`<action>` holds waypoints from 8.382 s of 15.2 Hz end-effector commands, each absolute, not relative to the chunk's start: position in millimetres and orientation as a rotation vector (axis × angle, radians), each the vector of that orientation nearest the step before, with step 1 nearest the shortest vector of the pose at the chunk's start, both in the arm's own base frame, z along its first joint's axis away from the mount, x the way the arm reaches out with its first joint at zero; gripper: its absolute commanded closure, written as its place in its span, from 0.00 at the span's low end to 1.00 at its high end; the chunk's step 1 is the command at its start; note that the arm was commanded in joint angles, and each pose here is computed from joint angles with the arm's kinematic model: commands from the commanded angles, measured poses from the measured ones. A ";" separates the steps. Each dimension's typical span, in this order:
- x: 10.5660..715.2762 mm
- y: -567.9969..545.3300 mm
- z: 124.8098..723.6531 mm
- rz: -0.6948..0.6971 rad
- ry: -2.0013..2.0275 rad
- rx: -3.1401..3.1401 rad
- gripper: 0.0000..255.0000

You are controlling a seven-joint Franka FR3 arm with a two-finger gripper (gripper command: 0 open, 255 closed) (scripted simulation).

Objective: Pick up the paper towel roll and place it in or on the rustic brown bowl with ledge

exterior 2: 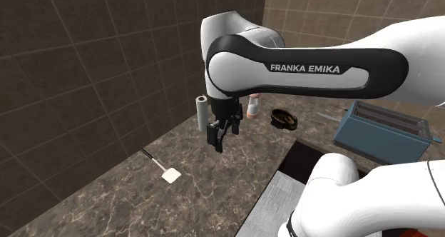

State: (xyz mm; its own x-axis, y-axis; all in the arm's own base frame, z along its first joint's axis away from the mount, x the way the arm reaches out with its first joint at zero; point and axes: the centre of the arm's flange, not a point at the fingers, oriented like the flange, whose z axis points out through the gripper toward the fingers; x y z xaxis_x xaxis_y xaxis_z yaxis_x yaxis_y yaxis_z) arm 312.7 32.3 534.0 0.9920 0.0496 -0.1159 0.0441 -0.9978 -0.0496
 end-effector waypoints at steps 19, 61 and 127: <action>492.2 -93.7 484.3 0.066 0.028 -3.131 0.00; 649.3 -218.6 415.4 -0.040 0.120 -3.163 1.00; 465.8 -257.9 285.0 -0.037 0.276 -3.415 0.00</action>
State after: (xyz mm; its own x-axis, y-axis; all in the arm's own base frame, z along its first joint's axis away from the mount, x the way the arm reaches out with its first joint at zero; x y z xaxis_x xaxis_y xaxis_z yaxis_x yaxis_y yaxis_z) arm 466.1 -257.4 291.5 0.9871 -0.1545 0.0426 -0.1603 -0.9474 0.2771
